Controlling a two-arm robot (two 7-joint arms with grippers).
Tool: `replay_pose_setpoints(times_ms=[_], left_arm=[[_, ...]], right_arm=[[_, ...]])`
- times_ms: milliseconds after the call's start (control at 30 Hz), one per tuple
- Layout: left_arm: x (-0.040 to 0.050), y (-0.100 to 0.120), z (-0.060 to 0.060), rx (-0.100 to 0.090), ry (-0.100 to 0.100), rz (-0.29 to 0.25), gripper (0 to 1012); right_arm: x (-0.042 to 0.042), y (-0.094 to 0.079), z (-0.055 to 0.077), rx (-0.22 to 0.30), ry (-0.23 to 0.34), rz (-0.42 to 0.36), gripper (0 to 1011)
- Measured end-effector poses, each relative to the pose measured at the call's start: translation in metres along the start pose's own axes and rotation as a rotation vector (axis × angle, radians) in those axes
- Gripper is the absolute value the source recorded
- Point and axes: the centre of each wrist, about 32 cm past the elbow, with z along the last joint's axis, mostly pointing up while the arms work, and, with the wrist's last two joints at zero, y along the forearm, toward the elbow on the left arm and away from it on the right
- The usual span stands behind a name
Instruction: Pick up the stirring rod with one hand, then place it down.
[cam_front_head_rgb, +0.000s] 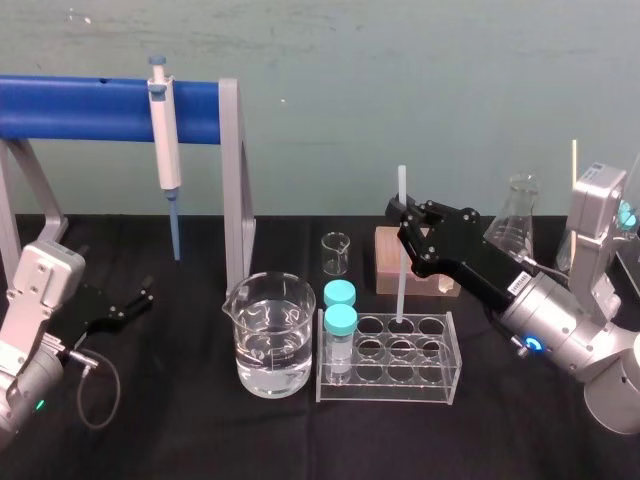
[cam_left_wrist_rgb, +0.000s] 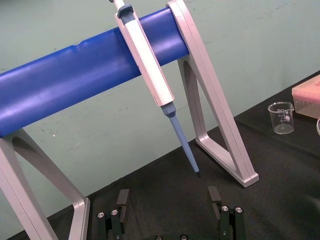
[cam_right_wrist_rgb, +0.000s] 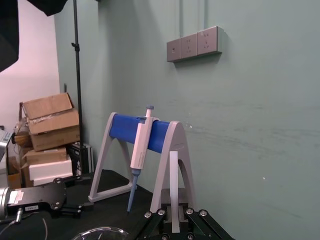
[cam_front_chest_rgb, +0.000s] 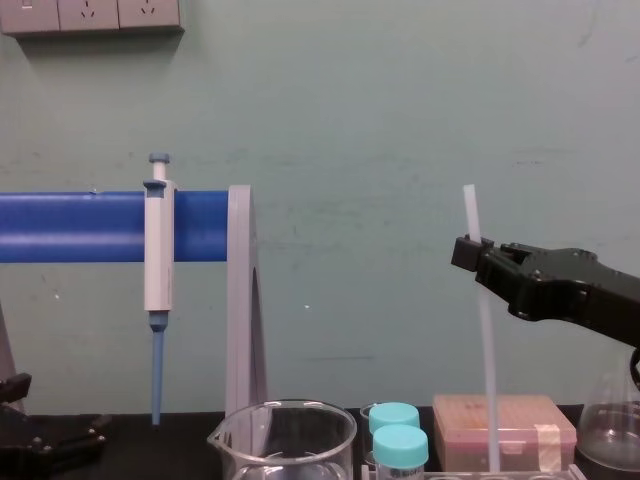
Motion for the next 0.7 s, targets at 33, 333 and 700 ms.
replay_pose_setpoints(times_ms=[33,333,700], left_arm=[[0.0000,0.000,0.000,0.000,0.000,0.000,1000],[0.0000,0.000,0.000,0.000,0.000,0.000,1000],[0.0000,0.000,0.000,0.000,0.000,0.000,1000]], right_arm=[[-0.0002,0.000,-0.001,0.001,-0.003,0.001,70],[0.0004,0.001,-0.008,-0.006,-0.021,-0.004,70],[-0.0004,0.001,-0.019,-0.028,-0.001,-0.035,70]])
